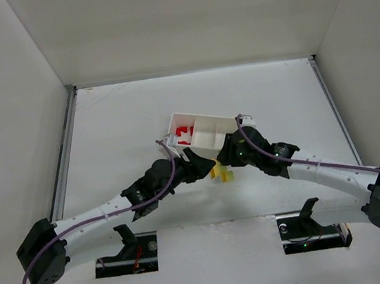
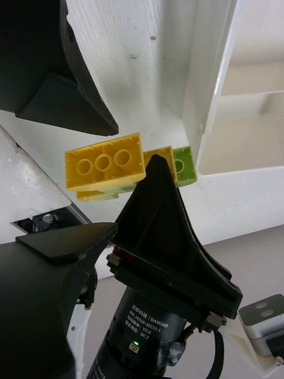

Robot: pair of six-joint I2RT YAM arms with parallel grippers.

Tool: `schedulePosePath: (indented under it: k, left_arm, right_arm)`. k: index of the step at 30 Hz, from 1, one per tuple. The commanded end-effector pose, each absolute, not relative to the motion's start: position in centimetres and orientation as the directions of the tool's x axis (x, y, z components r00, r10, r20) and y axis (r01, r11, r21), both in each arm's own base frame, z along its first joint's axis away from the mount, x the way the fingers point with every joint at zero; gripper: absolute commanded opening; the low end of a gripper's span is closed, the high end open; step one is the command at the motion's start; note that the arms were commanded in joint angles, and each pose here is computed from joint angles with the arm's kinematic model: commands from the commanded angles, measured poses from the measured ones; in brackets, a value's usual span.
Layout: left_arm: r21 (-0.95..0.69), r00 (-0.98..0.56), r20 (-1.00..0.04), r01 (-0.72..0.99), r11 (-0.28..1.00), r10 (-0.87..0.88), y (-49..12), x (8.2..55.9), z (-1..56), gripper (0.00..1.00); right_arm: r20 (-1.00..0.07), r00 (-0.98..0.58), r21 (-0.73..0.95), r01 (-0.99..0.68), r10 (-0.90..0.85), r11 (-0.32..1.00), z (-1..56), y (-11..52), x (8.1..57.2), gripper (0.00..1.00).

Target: Sort the legos into containers by color

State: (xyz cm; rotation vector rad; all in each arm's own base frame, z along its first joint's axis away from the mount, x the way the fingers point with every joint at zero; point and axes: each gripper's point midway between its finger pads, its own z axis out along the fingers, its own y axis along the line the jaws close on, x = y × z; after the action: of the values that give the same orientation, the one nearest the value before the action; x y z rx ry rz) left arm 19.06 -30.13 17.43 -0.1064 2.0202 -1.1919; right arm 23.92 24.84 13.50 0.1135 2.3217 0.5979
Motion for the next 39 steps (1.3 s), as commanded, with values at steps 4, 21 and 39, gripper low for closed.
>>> schedulePosePath:
  k: [4, 21, 39]
  left_arm:
    - [-0.827, -0.734, -0.517, 0.296, 0.478, -0.441, -31.3, 18.4, 18.7, 0.53]
    - [-0.803, -0.721, -0.541, 0.288, 0.522, -0.433, -32.0, 19.0, 17.7, 0.39]
    - [-0.826, -0.670, -0.556, 0.381, 0.416, -0.492, -30.8, 17.8, 24.0, 0.15]
  right_arm:
    - [-0.656, -0.698, 0.543, -0.172, 0.287, 0.822, 16.8, 26.3, 24.6, 0.24]
    - [-0.650, -0.691, 0.571, -0.169, 0.317, 0.803, 16.9, 25.5, 24.7, 0.24]
    - [-0.657, -0.656, 0.556, -0.088, 0.372, 0.827, 15.3, 22.9, 26.6, 0.20]
